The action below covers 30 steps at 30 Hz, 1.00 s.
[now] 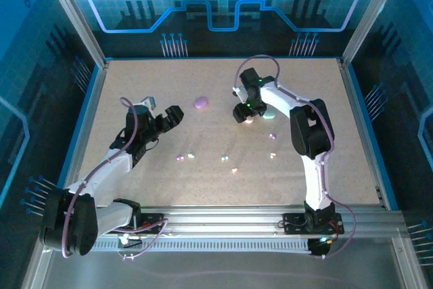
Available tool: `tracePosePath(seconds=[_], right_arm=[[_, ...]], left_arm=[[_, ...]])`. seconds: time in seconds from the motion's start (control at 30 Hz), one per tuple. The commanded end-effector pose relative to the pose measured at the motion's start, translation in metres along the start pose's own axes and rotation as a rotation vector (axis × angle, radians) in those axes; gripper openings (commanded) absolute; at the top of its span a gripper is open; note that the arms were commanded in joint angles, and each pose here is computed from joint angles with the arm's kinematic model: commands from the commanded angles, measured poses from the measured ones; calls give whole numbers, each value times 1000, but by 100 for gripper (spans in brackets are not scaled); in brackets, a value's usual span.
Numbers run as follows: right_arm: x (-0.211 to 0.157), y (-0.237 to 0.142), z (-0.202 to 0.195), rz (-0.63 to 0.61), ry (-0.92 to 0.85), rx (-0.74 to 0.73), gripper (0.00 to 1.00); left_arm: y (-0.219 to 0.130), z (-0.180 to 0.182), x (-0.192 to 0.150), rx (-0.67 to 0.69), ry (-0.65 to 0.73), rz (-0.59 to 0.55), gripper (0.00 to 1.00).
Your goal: Insert wireless bluetooth earbuds into charging case
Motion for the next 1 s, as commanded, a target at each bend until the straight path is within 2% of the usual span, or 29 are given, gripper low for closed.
tracePosePath(seconds=[0.0, 0.27, 0.63, 0.8, 0.97], right_arm=[[-5, 5, 6, 39, -46, -13, 65], [-9, 9, 9, 43, -70, -23, 61], [-10, 16, 7, 50, -85, -32, 60], [-9, 14, 10, 34, -94, -15, 54], [-10, 16, 10, 45, -101, -16, 55]], left_arm=[[-4, -8, 1, -40, 1, -5, 99], [-3, -9, 2, -40, 3, 0, 99], [0, -10, 2, -44, 3, 11, 99], [1, -11, 2, -50, 2, 15, 99], [4, -12, 0, -62, -8, 35, 99]])
Point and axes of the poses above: each hand's point on the last joint's axis, 136 mm out from that joint toward the fingers, its own y axis out along the fingers, its own z axis along the line the jaws close on, x = y × z, the point moved 4 cm from there along -y, back along the fingers, and after that the axes turned 3 degrees about y, right-handed, at the moved point
